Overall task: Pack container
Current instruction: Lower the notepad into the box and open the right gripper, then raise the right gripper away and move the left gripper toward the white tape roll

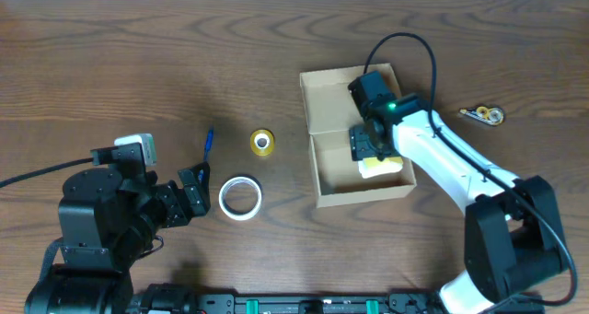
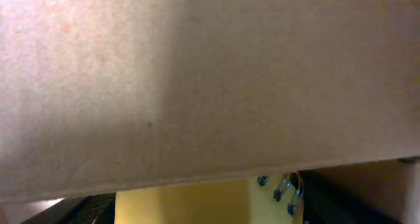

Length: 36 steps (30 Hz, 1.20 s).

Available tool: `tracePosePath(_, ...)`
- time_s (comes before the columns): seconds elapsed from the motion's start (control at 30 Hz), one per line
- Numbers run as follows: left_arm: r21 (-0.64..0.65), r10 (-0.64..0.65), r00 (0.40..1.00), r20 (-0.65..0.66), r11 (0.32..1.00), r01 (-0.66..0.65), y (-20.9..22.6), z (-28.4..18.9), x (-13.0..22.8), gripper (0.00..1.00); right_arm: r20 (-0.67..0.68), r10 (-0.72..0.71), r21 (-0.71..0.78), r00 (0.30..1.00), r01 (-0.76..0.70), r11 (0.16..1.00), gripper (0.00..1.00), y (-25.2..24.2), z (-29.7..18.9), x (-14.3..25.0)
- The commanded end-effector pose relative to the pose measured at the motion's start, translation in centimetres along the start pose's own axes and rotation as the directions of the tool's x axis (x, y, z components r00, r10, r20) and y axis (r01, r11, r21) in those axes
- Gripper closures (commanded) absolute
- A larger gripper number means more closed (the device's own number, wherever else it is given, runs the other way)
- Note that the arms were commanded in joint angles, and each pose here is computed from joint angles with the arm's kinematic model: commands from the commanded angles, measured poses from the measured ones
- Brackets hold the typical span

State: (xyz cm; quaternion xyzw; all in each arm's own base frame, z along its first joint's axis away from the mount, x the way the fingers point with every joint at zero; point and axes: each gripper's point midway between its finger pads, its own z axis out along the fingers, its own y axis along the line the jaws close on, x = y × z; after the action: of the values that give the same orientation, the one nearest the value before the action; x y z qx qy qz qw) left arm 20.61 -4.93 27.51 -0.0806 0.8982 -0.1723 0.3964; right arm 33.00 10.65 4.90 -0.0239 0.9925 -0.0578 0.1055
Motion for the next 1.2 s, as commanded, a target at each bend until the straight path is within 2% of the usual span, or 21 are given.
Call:
tracePosePath(0.0, 0.001, 0.027, 0.999, 0.027, 1.0, -0.028, -0.3, -0.7, -0.7, 0.05, 0.009, -0.017, 0.031, 1.0, 0.017, 0.999, 0.22, -1.3, 0.2, -0.4)
tracePosePath(0.1, 0.001, 0.027, 0.999, 0.027, 1.0, -0.027, -0.3, -0.7, -0.7, 0.05, 0.005, -0.019, 0.025, 1.0, 0.019, 1.0, 0.15, -1.5, 0.2, -0.5)
tracePosePath(0.17, 0.001, 0.027, 0.999, 0.027, 1.0, -0.027, -0.3, -0.7, -0.7, 0.04, 0.006, -0.023, 0.025, 1.0, 0.023, 0.999, 0.02, -1.5, 0.2, -0.5)
tracePosePath(0.2, 0.001, 0.027, 0.999, 0.027, 1.0, -0.027, -0.3, -0.7, -0.7, 0.05, 0.006, -0.023, 0.025, 1.0, 0.023, 0.999, 0.01, -1.5, 0.2, -0.5)
tracePosePath(0.43, 0.001, 0.027, 0.999, 0.026, 1.0, -0.027, -0.3, -0.7, -0.7, 0.05, -0.014, -0.021, -0.029, 1.0, 0.021, 0.999, 0.01, -0.6, 0.1, -0.1)
tracePosePath(0.57, 0.002, 0.027, 0.999, 0.027, 1.0, -0.027, -0.3, -0.7, -0.7, 0.05, 0.0, -0.013, -0.027, 1.0, 0.013, 1.0, 0.01, -0.7, -1.9, -1.3)
tracePosePath(0.7, 0.001, 0.026, 0.999, 0.025, 1.0, -0.026, -0.3, -0.7, -0.6, 0.05, 0.06, -0.001, -0.046, 0.998, 0.004, 0.999, 0.01, -0.7, -5.7, -3.7)
tracePosePath(0.93, -0.027, 0.022, 1.0, 0.008, 0.999, -0.022, 0.4, -0.1, -0.2, 0.05, 0.275, 0.042, -0.084, 0.961, -0.02, 0.996, 0.01, -1.5, -15.4, -8.6)
tracePosePath(1.13, -0.103, -0.017, 0.989, -0.146, 0.995, 0.002, 2.8, 3.6, 3.4, 0.05, 0.354, 0.048, -0.032, 0.934, -0.039, 0.999, 0.01, -3.4, -19.2, -9.3)
tracePosePath(1.17, -0.11, -0.033, 0.986, -0.162, 0.994, 0.015, 2.9, 4.0, 3.7, 0.02, 0.362, 0.05, -0.035, 0.931, -0.04, 0.999, 0.01, -3.5, -19.6, -9.3)
